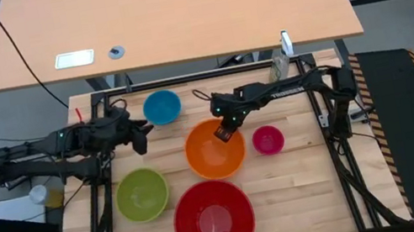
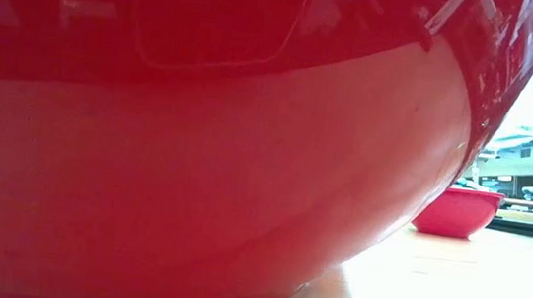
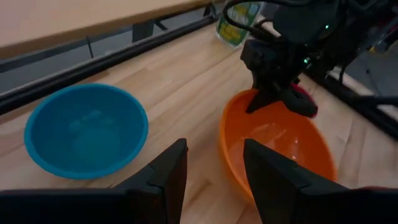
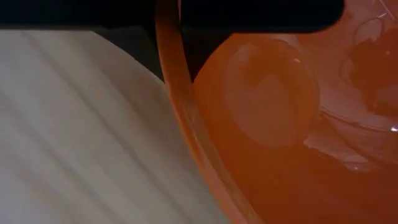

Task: Nest bowls inside each other
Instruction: Stack the orange bowl on top of the red bowl, then stack the green bowl on top of the orange bowl

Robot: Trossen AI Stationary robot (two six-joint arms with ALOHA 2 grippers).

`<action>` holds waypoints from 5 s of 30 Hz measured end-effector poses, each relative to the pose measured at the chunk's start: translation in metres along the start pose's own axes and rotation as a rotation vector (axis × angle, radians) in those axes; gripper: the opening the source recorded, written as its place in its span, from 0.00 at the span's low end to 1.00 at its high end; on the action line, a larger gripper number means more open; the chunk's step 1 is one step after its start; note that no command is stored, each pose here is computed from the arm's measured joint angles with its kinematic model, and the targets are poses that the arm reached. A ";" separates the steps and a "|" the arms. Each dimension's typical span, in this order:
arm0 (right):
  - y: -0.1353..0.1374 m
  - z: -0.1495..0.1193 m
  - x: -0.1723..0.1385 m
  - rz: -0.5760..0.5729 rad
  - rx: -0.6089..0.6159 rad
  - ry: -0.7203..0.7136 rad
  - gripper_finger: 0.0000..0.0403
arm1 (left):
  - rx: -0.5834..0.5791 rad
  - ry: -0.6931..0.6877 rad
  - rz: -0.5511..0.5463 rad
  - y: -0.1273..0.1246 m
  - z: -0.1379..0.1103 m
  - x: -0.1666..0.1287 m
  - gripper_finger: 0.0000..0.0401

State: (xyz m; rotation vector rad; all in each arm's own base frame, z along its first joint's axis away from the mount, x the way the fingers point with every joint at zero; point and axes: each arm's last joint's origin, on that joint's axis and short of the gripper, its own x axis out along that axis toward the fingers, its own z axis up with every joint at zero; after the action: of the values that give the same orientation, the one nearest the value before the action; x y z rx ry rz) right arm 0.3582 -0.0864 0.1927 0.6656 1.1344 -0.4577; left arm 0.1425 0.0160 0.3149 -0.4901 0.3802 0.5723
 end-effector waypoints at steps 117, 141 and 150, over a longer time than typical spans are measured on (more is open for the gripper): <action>0.158 -0.096 -0.123 -0.037 -0.156 -0.140 0.50 | 0.232 0.987 0.059 0.009 -0.099 0.044 0.06; 0.079 -0.074 -0.151 -0.164 -0.145 -0.092 0.40 | 0.112 0.794 -0.365 -0.119 -0.040 0.073 0.04; 0.047 -0.092 -0.142 -0.067 -0.054 -0.117 0.40 | 0.209 0.797 -0.395 -0.164 -0.078 0.124 0.09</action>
State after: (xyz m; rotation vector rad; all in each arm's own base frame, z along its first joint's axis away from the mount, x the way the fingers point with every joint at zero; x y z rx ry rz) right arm 0.2750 0.0113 0.3120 0.5481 1.0567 -0.5151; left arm 0.3209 -0.0938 0.2474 -0.5598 1.0609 -0.0739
